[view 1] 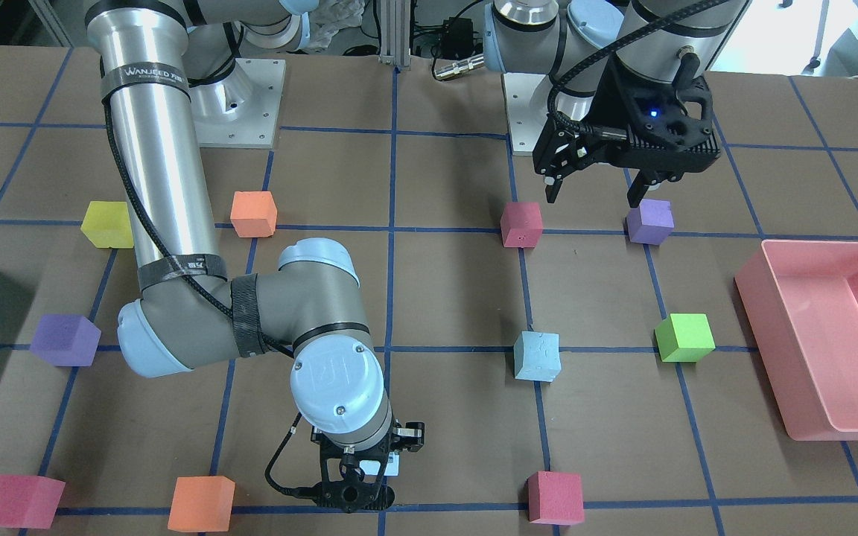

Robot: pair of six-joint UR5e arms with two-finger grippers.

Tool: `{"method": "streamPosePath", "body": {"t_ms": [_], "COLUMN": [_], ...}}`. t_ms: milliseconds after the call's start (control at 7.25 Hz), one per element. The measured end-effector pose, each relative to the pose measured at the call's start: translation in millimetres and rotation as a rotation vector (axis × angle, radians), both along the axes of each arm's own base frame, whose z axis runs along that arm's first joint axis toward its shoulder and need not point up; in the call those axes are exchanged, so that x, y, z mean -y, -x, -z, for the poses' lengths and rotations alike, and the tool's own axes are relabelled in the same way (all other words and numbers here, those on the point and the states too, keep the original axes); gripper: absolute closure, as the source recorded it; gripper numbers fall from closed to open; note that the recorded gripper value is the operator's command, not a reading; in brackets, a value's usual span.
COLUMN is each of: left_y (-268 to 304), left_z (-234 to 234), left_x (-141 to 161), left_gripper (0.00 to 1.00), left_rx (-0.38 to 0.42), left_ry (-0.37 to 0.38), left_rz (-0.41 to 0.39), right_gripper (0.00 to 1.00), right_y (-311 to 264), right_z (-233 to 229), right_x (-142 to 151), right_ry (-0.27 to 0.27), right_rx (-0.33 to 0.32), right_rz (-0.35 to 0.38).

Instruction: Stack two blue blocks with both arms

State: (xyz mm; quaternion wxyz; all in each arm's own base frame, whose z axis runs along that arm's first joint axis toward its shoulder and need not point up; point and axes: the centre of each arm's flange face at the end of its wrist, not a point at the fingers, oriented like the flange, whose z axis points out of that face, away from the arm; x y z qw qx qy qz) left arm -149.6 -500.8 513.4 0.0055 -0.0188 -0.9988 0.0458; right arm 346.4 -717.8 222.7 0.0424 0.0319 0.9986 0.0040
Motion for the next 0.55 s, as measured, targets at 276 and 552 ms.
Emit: {"method": "streamPosePath", "body": {"t_ms": [276,552], "left_y": [-1,-1], "left_z": [8,30], "left_x": [-1,10], "left_gripper": [0.00,0.00], "left_rx": [0.007,0.009], "left_ry": [-0.016,-0.014], "left_rz": [0.004,0.008], "right_gripper": [0.30,0.00], "right_y": [-3,-3], "right_z": [8,15], "right_x": [0,-2], "right_ry": [-0.012,-0.022], "right_rx": [0.008,0.006], "right_rz": [-0.002,-0.003]}}
